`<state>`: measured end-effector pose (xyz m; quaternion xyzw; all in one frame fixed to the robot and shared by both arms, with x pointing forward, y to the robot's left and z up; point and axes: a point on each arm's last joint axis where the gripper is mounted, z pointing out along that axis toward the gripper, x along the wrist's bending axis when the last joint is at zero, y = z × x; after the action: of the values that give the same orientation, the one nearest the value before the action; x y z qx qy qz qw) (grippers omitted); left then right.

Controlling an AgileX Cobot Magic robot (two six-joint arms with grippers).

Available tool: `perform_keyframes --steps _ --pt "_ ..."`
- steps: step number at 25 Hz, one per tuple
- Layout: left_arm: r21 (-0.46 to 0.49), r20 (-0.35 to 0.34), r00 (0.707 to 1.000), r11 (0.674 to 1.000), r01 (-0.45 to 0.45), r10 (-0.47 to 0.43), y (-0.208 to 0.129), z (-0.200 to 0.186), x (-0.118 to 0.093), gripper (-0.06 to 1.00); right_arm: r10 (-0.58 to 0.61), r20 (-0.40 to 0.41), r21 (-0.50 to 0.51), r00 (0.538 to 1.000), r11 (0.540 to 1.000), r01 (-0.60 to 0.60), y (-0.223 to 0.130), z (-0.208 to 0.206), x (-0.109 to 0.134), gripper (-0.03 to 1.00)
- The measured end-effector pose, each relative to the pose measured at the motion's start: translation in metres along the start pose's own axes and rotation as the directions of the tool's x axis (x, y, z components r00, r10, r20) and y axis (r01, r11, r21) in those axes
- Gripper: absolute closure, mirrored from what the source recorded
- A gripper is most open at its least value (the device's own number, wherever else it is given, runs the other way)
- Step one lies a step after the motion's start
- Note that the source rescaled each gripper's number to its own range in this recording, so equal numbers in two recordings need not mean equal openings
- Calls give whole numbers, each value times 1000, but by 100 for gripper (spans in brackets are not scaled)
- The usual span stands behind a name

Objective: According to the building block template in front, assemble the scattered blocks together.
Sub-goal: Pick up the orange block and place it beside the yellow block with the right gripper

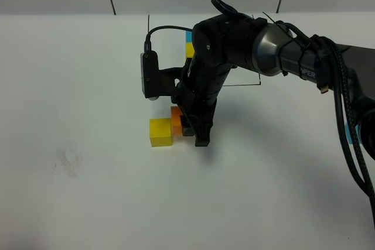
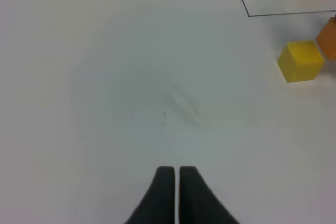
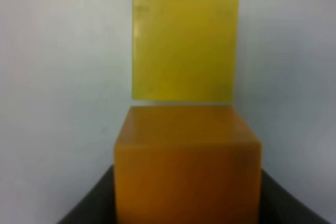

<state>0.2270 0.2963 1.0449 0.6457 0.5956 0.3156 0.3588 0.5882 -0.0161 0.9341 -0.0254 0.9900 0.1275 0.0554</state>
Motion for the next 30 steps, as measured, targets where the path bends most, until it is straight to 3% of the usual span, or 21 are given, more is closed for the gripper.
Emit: perform_keyframes --steps 11,30 --pt "0 0 1000 1000 0 0 0 0 0 94 -1 8 -4 1000 1000 1 0 1 -1 45" --pt "0 0 1000 1000 0 0 0 0 0 94 20 -48 31 999 999 -18 -7 36 1 45"
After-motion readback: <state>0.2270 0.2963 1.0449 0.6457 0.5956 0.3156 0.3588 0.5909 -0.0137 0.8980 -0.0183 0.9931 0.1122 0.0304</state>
